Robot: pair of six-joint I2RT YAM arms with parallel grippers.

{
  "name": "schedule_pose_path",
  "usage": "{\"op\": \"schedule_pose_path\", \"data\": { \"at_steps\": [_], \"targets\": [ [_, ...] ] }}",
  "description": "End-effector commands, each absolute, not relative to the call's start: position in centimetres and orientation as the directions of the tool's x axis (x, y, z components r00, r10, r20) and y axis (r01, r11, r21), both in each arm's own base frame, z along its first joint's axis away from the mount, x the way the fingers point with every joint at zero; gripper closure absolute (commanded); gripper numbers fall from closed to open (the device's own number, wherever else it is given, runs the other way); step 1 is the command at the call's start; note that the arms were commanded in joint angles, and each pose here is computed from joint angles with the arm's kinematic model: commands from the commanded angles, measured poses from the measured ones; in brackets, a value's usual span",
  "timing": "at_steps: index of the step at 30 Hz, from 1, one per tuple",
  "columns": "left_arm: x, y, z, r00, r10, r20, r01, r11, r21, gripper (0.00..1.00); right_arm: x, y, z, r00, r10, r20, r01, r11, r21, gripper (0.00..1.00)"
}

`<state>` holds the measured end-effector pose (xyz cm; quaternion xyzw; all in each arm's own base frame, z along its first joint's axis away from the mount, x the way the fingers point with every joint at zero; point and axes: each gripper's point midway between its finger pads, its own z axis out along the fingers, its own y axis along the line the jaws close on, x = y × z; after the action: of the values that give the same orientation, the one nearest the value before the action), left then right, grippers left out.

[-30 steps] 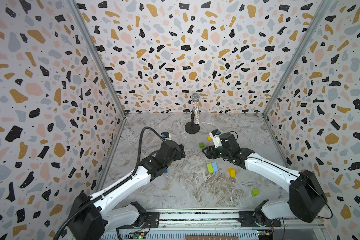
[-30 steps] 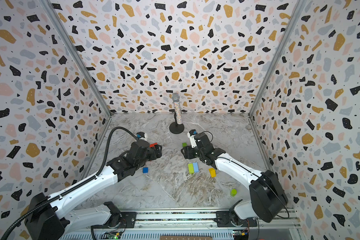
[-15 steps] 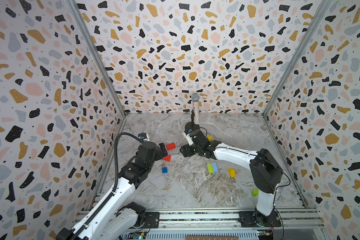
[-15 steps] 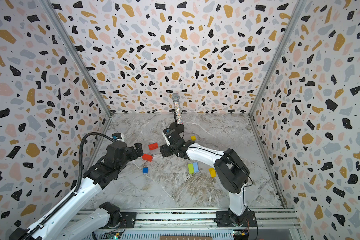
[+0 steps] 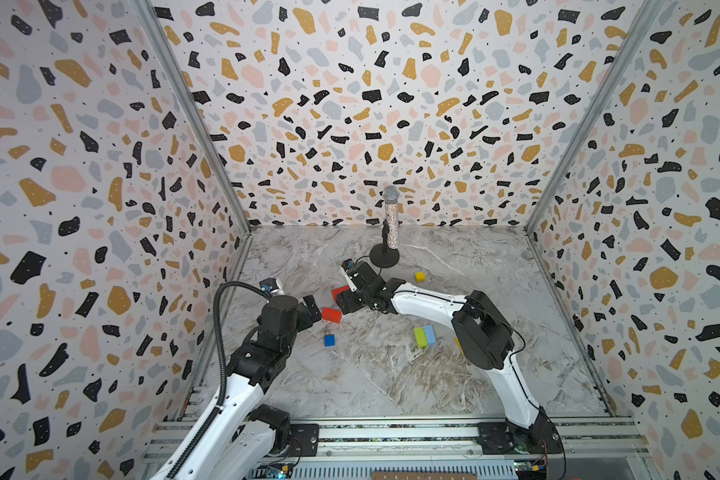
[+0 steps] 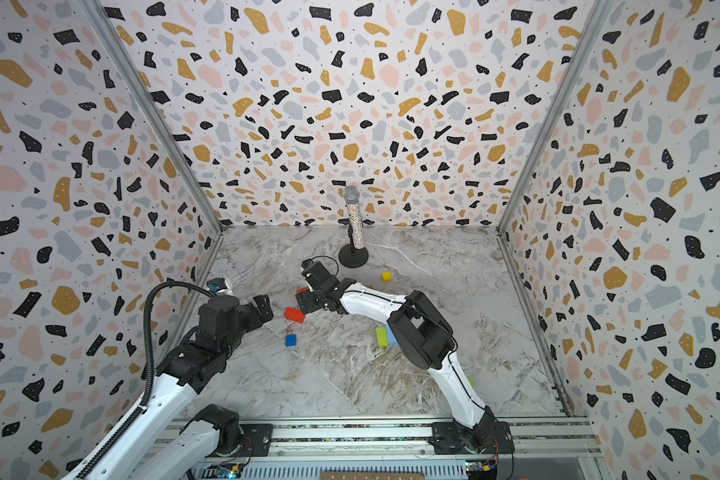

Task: Build the wood block tower
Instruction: 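Grasp the red long block with the right gripper while the left arm withdraws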

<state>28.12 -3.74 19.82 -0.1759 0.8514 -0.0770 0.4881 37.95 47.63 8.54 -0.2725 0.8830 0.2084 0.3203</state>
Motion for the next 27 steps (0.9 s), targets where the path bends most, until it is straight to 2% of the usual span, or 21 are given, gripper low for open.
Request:
{"op": "schedule_pose_path", "data": {
  "at_steps": [1, 7, 14, 19, 27],
  "targets": [
    [28.5, -4.1, 20.1, -0.445, -0.370, -0.815, -0.194, 0.929, -0.316, 0.00, 38.7, 48.5, 9.8, -0.643, -0.349, -0.682, -0.608, 0.774, 0.178, 0.13],
    [28.5, -4.2, 20.1, -0.446, -0.370, -0.815, -0.185, 0.929, -0.320, 0.00, 39.6, 49.7, 8.8, -0.651, -0.361, -0.667, -0.604, 0.778, 0.169, 0.08],
    [28.4, -4.5, 20.3, -0.446, -0.371, -0.814, -0.170, 0.929, -0.330, 0.00, 40.4, 50.2, 7.7, -0.655, -0.359, -0.664, -0.591, 0.791, 0.156, 0.08],
    [28.6, -4.6, 20.0, -0.454, -0.374, -0.809, -0.169, 0.927, -0.334, 0.00, 40.7, 50.7, 6.9, -0.666, -0.362, -0.652, -0.589, 0.792, 0.161, 0.13],
    [28.6, -4.9, 19.9, -0.457, -0.375, -0.806, -0.160, 0.927, -0.340, 0.00, 40.9, 50.9, 6.6, -0.671, -0.360, -0.648, -0.580, 0.800, 0.157, 0.27]
  ]
}}
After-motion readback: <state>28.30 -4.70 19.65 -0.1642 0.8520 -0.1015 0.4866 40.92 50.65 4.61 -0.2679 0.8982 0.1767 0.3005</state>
